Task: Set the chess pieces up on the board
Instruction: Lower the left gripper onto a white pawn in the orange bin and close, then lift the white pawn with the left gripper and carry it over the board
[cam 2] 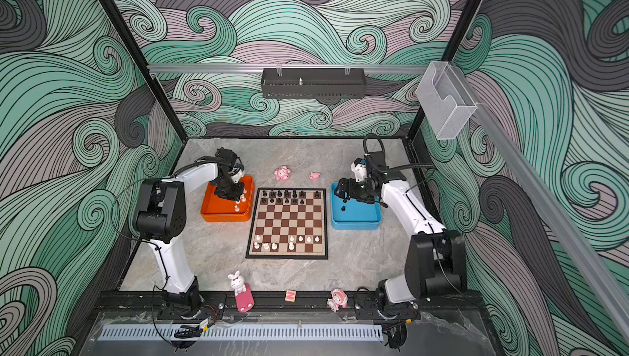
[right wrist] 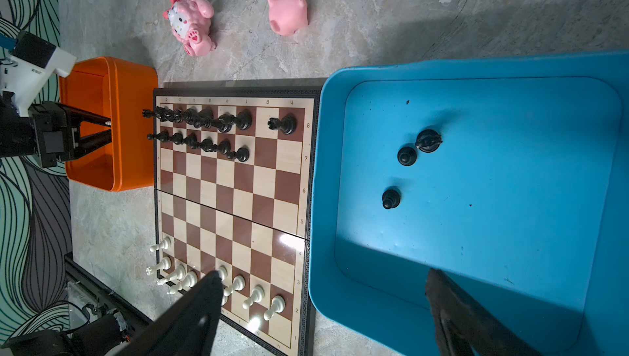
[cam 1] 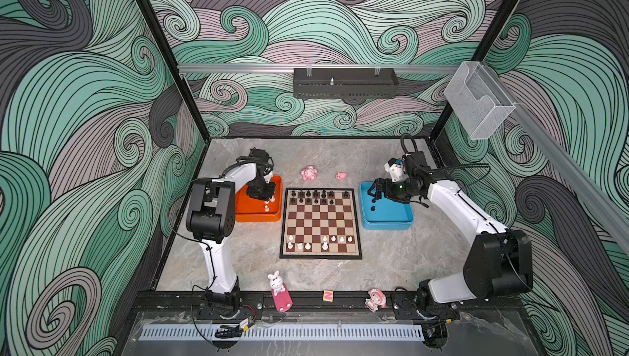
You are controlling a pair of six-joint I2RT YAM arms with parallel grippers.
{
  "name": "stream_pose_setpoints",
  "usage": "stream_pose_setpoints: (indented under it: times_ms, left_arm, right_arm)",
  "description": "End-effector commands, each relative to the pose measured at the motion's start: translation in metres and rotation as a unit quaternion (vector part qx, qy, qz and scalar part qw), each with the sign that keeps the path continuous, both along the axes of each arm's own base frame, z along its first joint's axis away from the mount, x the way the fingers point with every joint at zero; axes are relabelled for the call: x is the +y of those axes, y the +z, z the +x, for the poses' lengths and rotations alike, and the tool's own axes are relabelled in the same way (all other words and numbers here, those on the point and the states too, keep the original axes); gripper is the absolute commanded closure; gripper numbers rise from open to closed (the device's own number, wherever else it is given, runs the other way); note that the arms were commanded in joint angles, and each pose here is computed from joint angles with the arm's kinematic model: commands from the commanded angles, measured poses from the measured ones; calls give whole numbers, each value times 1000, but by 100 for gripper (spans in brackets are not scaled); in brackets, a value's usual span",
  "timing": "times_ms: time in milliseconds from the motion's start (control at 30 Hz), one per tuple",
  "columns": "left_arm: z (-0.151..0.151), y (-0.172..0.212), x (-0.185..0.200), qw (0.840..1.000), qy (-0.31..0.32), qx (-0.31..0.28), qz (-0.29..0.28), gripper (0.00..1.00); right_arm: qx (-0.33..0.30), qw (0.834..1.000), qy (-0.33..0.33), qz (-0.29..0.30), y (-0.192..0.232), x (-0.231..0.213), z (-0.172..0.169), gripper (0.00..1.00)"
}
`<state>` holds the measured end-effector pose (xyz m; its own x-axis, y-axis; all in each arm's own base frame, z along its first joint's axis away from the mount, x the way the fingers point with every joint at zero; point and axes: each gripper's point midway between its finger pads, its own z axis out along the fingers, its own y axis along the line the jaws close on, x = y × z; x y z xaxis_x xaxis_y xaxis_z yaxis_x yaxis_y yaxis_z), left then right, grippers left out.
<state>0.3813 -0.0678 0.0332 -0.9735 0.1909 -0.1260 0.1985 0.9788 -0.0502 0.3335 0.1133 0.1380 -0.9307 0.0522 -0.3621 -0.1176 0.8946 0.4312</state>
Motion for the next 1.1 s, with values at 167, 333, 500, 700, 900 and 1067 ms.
stream_pose_setpoints:
  times_ms: [167, 333, 500, 700, 900, 1067]
  left_arm:
    - [4, 4, -3, 1000, -3, 0, 1, 85]
    - [3, 2, -3, 1000, -3, 4, 5, 85]
    - [3, 4, 1, 1000, 7, 3, 15, 89]
    - [2, 11, 5, 999, 20, -2, 26, 92]
    - [-3, 23, 10, 998, 34, 4, 47, 96]
    - [-8, 49, 16, 996, 48, -11, 77, 96]
  right_arm:
    - [-11, 1000, -1, 9, 10, 1, 7, 7]
    - [-13, 1000, -2, 10, 11, 1, 7, 7]
    - [-15, 1000, -3, 11, 13, 0, 7, 7]
    - [-20, 1000, -4, 14, 17, 0, 7, 7]
    - [-28, 999, -4, 18, 24, 1, 4, 7]
    - [-34, 999, -6, 20, 28, 1, 4, 7]
